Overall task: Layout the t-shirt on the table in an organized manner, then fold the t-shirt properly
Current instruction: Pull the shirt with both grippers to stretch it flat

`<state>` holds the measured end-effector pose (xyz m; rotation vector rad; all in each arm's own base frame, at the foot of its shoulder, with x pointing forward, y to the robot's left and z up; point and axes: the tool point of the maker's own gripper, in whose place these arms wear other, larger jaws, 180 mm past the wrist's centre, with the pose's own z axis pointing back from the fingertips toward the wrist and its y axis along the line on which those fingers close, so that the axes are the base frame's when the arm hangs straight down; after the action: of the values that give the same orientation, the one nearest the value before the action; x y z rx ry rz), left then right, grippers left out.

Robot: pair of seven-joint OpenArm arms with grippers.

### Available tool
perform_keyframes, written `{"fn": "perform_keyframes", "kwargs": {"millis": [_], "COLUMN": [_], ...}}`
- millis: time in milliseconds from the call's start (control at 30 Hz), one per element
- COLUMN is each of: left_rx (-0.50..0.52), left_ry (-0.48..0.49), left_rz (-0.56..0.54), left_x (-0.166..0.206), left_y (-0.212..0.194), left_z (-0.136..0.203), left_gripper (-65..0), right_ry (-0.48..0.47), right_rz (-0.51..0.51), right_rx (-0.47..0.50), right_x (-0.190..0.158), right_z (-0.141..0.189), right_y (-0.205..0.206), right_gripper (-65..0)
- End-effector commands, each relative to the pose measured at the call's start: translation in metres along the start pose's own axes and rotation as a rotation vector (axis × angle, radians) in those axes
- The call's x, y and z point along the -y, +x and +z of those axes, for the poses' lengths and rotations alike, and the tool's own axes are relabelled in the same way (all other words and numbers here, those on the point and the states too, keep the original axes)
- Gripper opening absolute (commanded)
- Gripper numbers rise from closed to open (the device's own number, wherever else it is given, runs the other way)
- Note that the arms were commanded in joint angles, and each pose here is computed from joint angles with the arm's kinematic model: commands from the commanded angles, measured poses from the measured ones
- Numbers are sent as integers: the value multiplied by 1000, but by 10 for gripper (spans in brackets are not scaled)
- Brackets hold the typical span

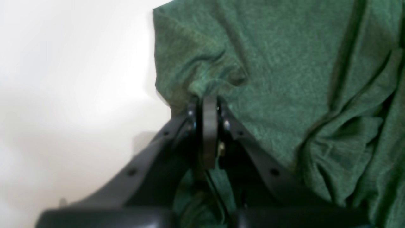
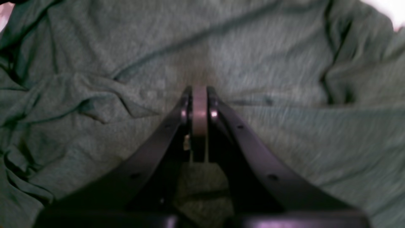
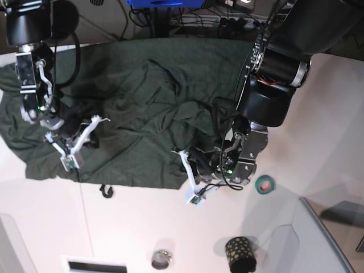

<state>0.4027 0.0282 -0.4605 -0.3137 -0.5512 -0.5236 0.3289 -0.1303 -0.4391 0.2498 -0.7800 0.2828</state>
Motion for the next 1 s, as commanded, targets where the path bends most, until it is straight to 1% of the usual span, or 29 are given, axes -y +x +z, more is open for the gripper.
{"fn": "perform_keyframes", "kwargs": {"millis": [0,67,167,267,367,433,633,800,967], "left_rx": [57,54,54,53,54,53,58,49,40], "left_ry": [0,0,0,0,0,1,5,31,55], "left_rz": [-10,-9,-9,-8,-9,-9,-12,-10,-10], "left_x": [-1,-1,-1,-1,-1,-2,-4,-18,-32], "left_y": [25,23,23,22,23,22,25,19,15], "left_z": [5,5,5,5,5,5,6,11,16], "left_gripper": [-650,-650,-650,-650,-650,-650,-650,-650,-650], "right_ry": [24,49,80,65,48,35,3,0,-24], "right_rz": [34,59,47,-1,-64,-93,-129,-134,-186], "right_rx": [50,7,-22,-71,-127,-150,-195,-203,-177], "right_x": [-6,-12,-22,-11,-1,4,20,21,31], "right_z": [-4,-19,-42,-58,-70,-73,-69,-69,-66], "right_y": [28,26,27,15,-8,-23,-52,-55,-51], "right_gripper": [-648,-648,-648,-648,-648,-648,-648,-648,-648]}}
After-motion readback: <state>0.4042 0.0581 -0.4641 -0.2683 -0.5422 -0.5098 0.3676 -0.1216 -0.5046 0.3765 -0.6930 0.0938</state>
